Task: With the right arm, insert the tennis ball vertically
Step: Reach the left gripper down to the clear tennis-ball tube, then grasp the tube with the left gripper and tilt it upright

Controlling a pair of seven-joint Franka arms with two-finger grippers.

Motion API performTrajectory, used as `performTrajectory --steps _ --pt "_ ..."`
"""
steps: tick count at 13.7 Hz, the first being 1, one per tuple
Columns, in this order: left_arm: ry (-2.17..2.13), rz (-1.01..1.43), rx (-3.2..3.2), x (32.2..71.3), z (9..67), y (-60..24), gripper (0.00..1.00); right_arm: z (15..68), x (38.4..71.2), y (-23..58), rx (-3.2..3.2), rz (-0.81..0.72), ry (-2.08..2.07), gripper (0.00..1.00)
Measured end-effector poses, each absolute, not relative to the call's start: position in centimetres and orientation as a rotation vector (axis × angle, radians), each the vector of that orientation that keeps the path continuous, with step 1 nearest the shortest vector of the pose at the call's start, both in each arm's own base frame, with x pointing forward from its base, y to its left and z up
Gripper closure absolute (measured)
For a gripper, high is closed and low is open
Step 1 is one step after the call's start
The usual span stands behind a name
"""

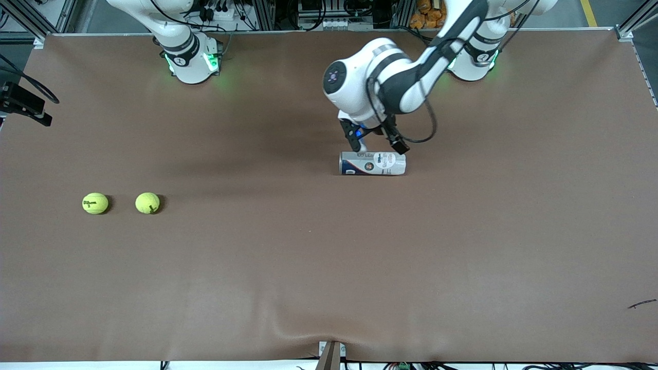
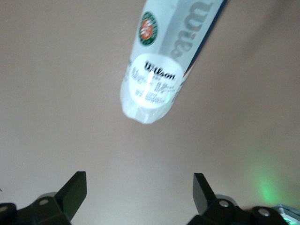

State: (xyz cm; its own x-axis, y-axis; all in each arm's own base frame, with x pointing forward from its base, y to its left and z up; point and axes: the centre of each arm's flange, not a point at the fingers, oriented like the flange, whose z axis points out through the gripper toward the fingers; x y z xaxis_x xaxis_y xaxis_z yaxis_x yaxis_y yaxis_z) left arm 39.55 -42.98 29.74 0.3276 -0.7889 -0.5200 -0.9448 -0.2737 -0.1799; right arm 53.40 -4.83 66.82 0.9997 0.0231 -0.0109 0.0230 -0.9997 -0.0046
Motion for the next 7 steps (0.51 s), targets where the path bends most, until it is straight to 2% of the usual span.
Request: performTrajectory --steps 7 --pt "1.643 0.474 -1.943 38.4 22.3 -45.5 0.00 66.8 53.4 -4.9 -3.137 0.017 -0.035 0.00"
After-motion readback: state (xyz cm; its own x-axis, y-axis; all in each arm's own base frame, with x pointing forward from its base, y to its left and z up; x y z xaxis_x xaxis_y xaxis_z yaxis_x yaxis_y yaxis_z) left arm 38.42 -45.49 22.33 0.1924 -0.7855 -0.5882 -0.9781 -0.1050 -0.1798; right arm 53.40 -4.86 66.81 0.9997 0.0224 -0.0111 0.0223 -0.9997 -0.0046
